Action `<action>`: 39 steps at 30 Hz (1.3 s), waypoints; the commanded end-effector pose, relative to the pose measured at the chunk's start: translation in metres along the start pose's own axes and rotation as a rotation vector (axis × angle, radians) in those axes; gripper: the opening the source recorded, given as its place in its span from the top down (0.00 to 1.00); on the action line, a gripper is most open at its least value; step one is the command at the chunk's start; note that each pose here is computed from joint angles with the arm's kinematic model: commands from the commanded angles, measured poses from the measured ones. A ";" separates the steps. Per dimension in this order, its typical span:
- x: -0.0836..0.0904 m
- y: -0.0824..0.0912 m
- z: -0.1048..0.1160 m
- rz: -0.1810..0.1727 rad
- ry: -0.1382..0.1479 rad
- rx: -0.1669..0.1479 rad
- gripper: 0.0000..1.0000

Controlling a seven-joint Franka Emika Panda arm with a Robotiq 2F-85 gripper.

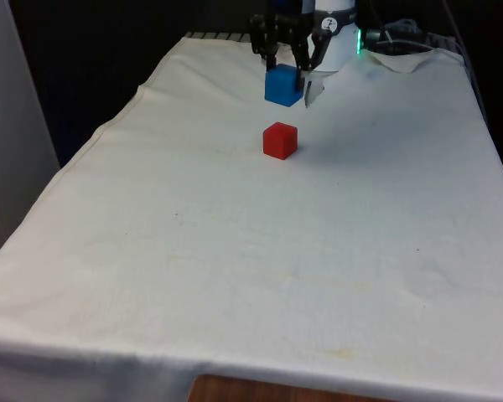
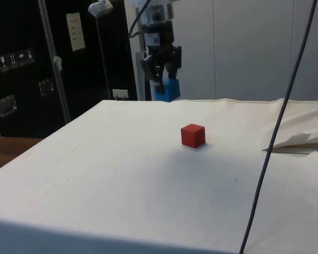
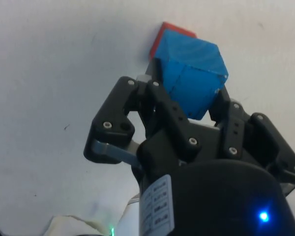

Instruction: Stack the two cubes.

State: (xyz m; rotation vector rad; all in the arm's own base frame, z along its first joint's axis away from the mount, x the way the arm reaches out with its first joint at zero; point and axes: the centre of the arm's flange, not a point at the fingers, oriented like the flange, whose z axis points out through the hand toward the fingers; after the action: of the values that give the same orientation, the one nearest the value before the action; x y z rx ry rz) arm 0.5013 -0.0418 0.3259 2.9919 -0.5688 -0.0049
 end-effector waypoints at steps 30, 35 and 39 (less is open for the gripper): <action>-0.060 0.001 0.029 -0.057 -0.039 0.028 1.00; -0.059 0.003 0.033 -0.055 -0.042 0.025 1.00; -0.058 0.005 0.037 -0.052 -0.048 0.022 1.00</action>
State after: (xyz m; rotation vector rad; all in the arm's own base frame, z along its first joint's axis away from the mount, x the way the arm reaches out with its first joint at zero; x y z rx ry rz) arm 0.4440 -0.0277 0.2896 3.0325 -0.5005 -0.0817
